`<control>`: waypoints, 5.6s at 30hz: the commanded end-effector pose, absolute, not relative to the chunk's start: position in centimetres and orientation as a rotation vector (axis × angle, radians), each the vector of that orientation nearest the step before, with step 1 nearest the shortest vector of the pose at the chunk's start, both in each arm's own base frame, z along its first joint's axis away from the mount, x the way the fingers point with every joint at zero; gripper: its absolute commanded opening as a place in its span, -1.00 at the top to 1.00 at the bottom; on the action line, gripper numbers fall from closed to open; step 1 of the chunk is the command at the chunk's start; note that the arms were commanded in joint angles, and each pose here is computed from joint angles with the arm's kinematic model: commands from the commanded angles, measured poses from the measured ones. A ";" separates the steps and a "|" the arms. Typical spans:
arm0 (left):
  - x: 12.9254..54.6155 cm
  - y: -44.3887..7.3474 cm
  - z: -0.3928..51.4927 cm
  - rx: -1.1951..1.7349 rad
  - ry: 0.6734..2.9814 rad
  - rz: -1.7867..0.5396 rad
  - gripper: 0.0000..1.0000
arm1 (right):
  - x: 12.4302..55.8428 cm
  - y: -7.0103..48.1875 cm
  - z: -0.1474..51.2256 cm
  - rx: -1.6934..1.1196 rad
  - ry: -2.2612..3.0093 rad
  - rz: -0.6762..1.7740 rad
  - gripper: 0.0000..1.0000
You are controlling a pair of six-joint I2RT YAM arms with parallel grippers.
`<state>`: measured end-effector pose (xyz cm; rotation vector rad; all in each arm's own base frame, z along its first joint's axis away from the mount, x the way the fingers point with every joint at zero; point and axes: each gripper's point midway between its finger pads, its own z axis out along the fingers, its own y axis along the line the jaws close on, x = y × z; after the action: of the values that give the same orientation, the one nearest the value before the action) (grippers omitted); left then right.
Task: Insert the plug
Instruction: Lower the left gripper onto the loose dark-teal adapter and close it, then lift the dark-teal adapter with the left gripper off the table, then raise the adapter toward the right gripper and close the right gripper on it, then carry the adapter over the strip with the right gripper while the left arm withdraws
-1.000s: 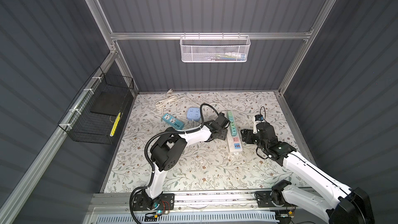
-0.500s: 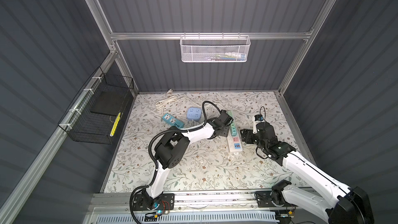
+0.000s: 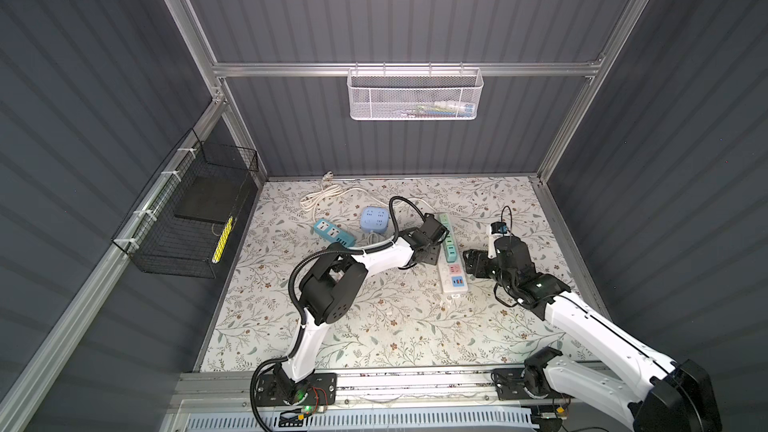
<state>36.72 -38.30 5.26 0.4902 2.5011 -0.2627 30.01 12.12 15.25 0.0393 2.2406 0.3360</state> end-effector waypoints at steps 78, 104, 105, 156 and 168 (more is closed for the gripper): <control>28.8 -29.2 2.9 0.719 2.689 -0.102 -0.32 | 29.1 12.1 15.8 0.026 2.264 0.364 -0.61; 28.9 -33.4 9.1 0.840 2.251 -0.413 0.38 | 28.7 14.0 16.8 -0.033 2.277 0.494 -0.54; 28.7 -33.9 10.2 0.846 2.169 -0.431 0.43 | 28.5 14.3 17.0 -0.037 2.276 0.519 -0.52; 26.9 -34.2 18.3 0.727 1.807 -0.536 -0.54 | 28.2 22.4 17.5 -0.267 2.292 0.918 0.68; 27.3 -20.4 16.8 -0.061 1.908 -0.338 -1.00 | 28.5 16.3 16.3 -0.115 2.210 0.545 0.70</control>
<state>27.13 -24.42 17.88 0.1799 1.8975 -0.4278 28.08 18.19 16.77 -0.1572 2.2322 0.6817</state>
